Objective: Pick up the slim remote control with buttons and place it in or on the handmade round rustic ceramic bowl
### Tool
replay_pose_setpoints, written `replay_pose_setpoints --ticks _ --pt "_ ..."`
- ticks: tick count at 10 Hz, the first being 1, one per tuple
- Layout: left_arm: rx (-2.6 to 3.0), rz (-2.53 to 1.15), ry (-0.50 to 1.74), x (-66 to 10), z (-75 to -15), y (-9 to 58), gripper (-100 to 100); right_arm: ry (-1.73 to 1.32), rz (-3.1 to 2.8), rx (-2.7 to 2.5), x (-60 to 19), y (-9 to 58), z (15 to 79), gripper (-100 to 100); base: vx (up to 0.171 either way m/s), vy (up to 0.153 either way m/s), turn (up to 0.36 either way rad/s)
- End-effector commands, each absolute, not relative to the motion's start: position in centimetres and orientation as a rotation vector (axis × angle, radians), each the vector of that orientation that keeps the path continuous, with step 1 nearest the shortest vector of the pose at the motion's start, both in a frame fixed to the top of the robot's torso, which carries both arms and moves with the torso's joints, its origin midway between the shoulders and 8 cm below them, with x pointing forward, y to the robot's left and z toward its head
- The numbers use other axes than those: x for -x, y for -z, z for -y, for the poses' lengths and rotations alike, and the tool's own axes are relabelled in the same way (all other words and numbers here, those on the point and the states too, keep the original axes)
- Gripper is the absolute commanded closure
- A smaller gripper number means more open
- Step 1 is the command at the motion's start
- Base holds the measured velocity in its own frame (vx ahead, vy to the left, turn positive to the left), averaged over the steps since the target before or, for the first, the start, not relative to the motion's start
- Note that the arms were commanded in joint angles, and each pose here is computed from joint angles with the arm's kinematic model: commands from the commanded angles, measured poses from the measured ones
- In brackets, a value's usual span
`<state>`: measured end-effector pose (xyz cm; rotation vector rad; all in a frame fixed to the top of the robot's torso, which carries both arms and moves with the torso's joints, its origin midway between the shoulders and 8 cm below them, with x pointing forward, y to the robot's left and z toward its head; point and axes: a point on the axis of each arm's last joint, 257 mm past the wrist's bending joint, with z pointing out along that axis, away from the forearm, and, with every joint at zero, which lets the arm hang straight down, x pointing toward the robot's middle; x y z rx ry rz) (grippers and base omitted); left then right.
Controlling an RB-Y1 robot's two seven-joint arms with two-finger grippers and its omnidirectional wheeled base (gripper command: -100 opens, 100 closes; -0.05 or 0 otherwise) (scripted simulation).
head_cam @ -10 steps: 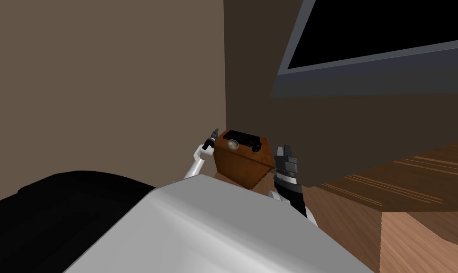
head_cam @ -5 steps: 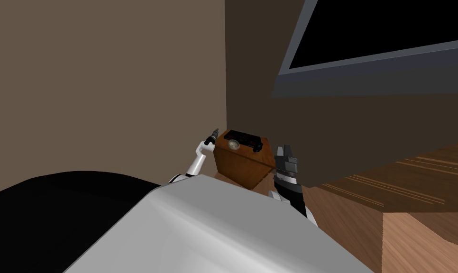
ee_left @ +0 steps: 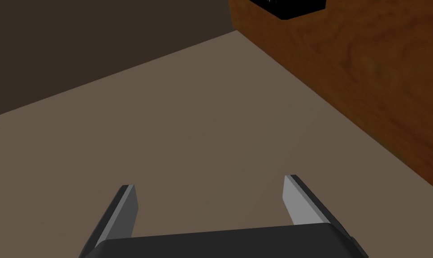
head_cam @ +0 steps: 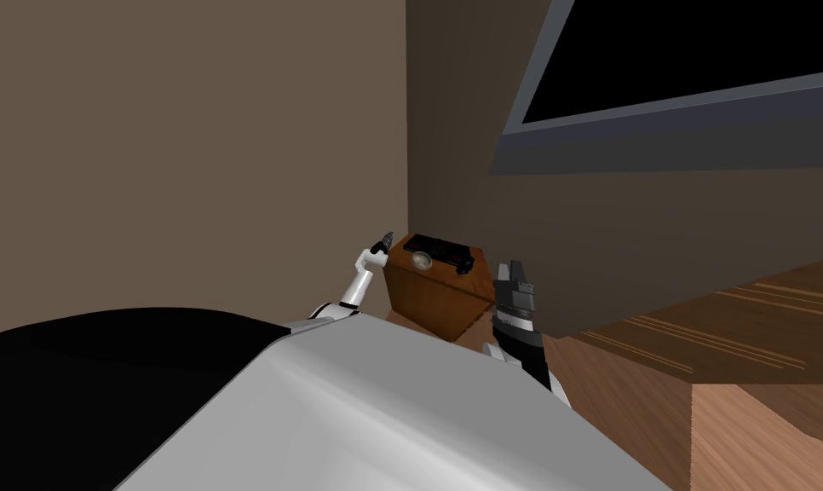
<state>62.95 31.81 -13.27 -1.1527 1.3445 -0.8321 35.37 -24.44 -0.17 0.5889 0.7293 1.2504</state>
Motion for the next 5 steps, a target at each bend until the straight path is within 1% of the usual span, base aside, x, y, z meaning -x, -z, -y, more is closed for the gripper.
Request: replay_pose_setpoints --ticks 1,5 --pt "1.195 -1.369 0.799 -63.9 -32.4 13.8 -100 -1.25 -0.729 -0.589 -35.4 0.2 24.4 0 0.011 0.031 0.007" --pt "1.284 -1.437 0.739 -65.1 -32.5 15.6 -100 -1.25 -0.729 -0.589 -35.4 0.2 24.4 0 0.006 0.018 0.003"
